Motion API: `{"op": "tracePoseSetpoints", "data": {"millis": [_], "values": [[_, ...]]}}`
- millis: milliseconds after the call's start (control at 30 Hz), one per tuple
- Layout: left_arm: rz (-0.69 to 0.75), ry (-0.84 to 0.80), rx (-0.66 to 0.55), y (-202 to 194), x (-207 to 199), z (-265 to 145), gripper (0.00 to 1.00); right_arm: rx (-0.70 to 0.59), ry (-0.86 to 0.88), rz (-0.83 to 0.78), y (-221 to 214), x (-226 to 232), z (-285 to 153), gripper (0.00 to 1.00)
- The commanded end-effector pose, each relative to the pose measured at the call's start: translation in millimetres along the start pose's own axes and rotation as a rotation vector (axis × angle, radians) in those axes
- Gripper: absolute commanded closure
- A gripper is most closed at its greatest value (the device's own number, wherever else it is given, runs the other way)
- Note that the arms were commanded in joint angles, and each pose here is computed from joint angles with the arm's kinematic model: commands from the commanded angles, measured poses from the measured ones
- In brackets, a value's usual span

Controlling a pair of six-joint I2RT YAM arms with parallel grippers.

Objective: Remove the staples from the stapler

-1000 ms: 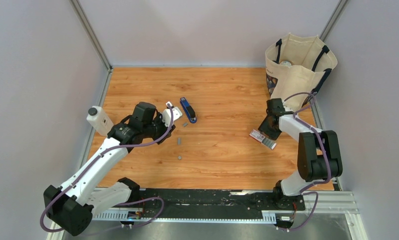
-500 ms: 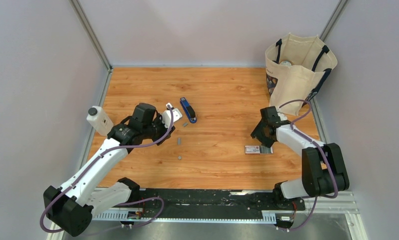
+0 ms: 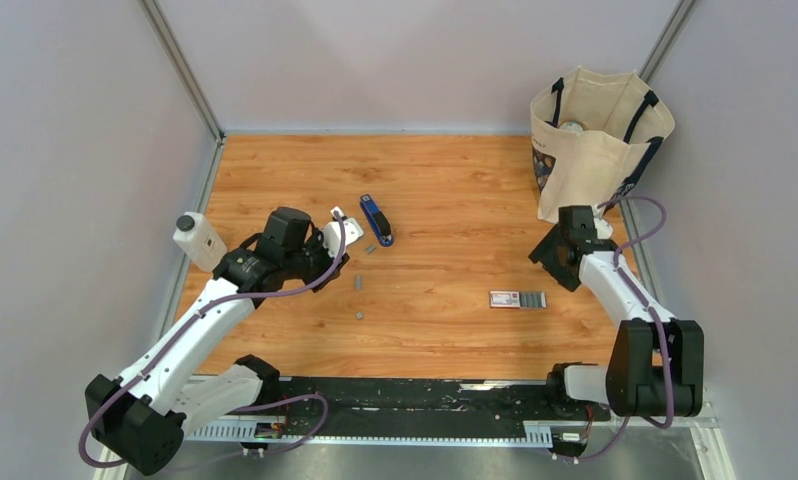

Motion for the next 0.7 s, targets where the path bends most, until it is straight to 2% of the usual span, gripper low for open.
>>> {"op": "tracePoseSetpoints", "data": {"millis": [0,267,667], "values": [[0.014,-0.009,-0.02,5,0,-5,0.61,0.065,-0.018,0.007,-20,-23,10,0.27],[0.008,-0.022,-0.018,7,-1,-5,0.61,0.112,0.017,0.036,-30,-29,21,0.27],[0.011,-0.016,-0.032,15,1,-6,0.61,0.203,0.096,0.082,-56,-27,31,0.33]]}}
Point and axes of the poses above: each gripper's point midway between its finger pads, its own z axis out along the fingers, its own x axis along the line the jaws close on, y = z × x, the point moved 10 cm from there along -z, back along the fingers, and after that the axes turned 11 degrees about -z, right-handed, at the moved point
